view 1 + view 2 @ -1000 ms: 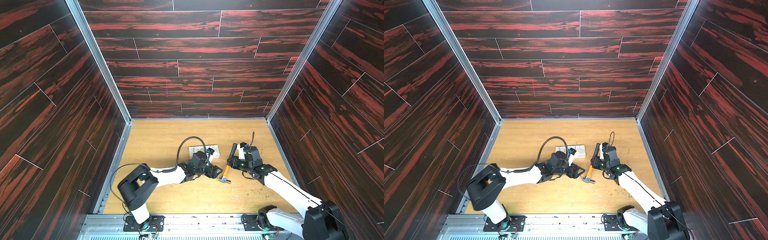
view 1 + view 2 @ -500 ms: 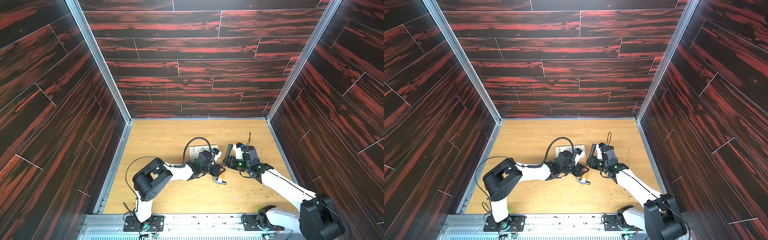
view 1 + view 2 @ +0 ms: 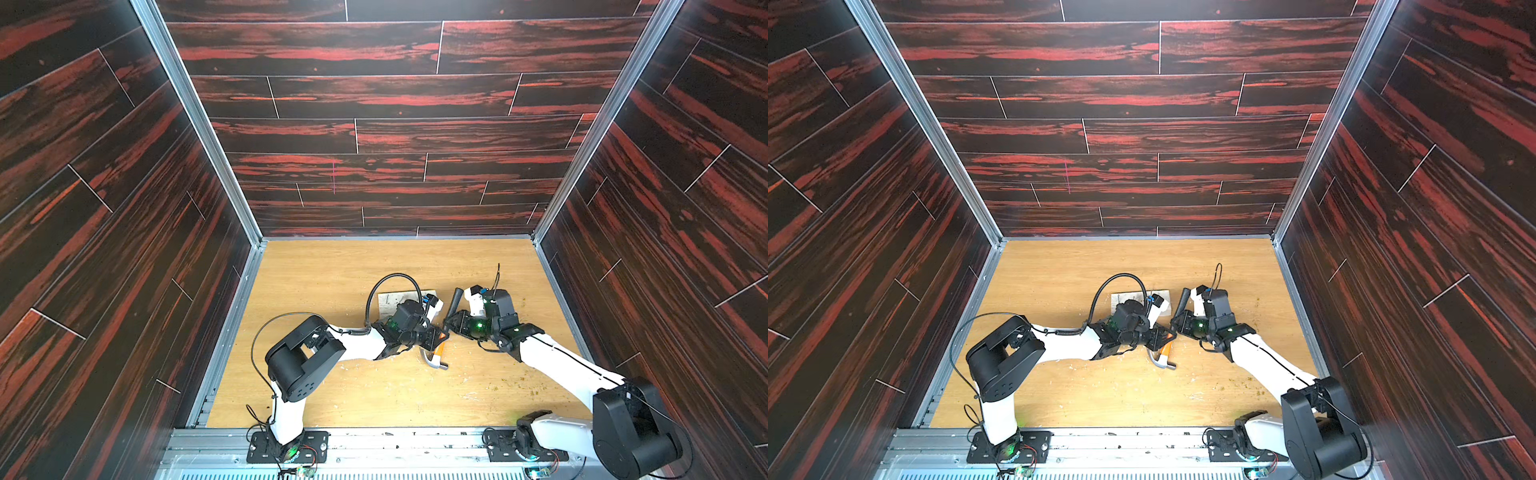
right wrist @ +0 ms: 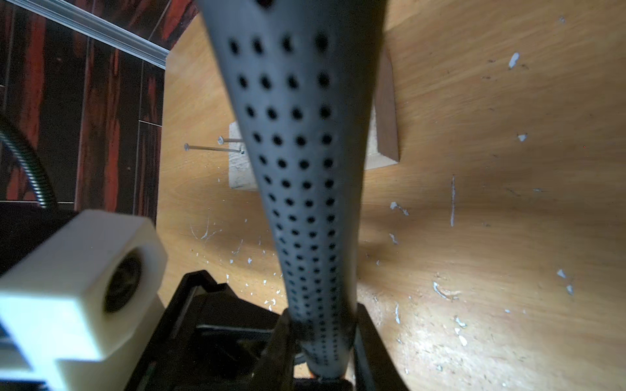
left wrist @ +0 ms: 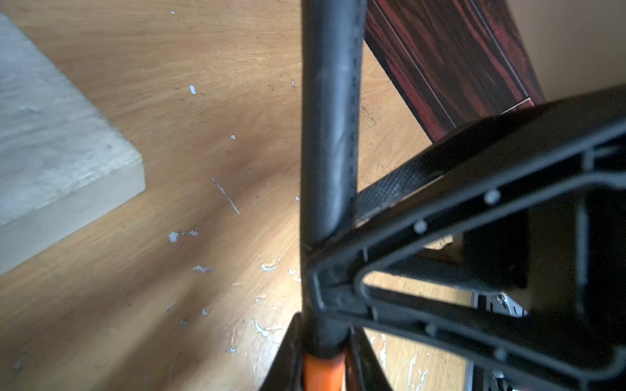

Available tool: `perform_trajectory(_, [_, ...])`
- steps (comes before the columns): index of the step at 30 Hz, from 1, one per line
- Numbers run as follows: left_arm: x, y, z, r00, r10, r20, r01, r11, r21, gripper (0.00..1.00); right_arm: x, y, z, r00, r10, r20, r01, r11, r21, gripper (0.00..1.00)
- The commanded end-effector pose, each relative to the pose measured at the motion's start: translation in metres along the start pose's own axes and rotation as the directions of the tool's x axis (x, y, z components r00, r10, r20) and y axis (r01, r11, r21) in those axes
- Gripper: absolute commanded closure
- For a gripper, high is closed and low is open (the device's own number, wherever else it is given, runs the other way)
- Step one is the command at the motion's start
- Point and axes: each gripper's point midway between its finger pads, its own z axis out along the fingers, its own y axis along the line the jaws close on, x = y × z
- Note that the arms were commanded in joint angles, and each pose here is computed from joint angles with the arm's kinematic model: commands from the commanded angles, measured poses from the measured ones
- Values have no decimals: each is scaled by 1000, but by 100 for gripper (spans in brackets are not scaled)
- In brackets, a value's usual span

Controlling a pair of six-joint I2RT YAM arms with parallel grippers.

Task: Use a claw hammer to pull out a nail
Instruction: Pick up the hammer at the center of the board.

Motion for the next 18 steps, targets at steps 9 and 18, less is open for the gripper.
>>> perform_trajectory(9, [-25, -22, -30, 996, -9, 86, 3, 998, 65, 100, -18, 46, -43, 988, -100, 120, 123, 972, -200, 51])
perform_trajectory(18, [-53, -39, -77, 981, -15, 195, -7, 993, 114, 100, -11, 88, -94, 908, -291, 300, 384, 864, -325, 10])
